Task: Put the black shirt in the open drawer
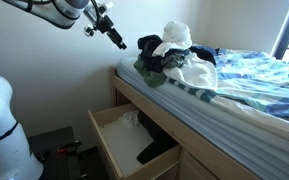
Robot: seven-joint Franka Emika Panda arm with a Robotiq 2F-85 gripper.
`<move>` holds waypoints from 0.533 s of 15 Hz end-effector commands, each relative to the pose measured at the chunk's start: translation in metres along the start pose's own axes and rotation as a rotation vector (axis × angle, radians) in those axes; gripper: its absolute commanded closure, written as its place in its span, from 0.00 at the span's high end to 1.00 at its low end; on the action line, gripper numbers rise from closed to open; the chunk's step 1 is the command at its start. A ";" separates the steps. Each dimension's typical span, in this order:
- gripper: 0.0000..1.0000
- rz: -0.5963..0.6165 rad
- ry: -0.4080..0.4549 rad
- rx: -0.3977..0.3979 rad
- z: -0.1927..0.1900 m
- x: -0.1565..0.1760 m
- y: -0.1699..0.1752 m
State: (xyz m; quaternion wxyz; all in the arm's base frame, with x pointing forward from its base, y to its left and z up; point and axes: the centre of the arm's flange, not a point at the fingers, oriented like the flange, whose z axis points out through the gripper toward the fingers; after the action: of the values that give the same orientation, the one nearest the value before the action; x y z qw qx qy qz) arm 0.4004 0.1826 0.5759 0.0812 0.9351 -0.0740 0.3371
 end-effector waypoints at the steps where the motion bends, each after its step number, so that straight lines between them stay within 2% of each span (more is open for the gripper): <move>1: 1.00 0.000 0.000 0.000 0.000 0.000 0.000; 5: 1.00 0.000 0.000 0.000 0.000 0.000 0.000; 8: 1.00 -0.005 0.050 0.009 0.000 0.018 -0.009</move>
State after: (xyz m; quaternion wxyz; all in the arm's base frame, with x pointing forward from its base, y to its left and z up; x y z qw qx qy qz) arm 0.4014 0.1831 0.5762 0.0822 0.9344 -0.0755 0.3383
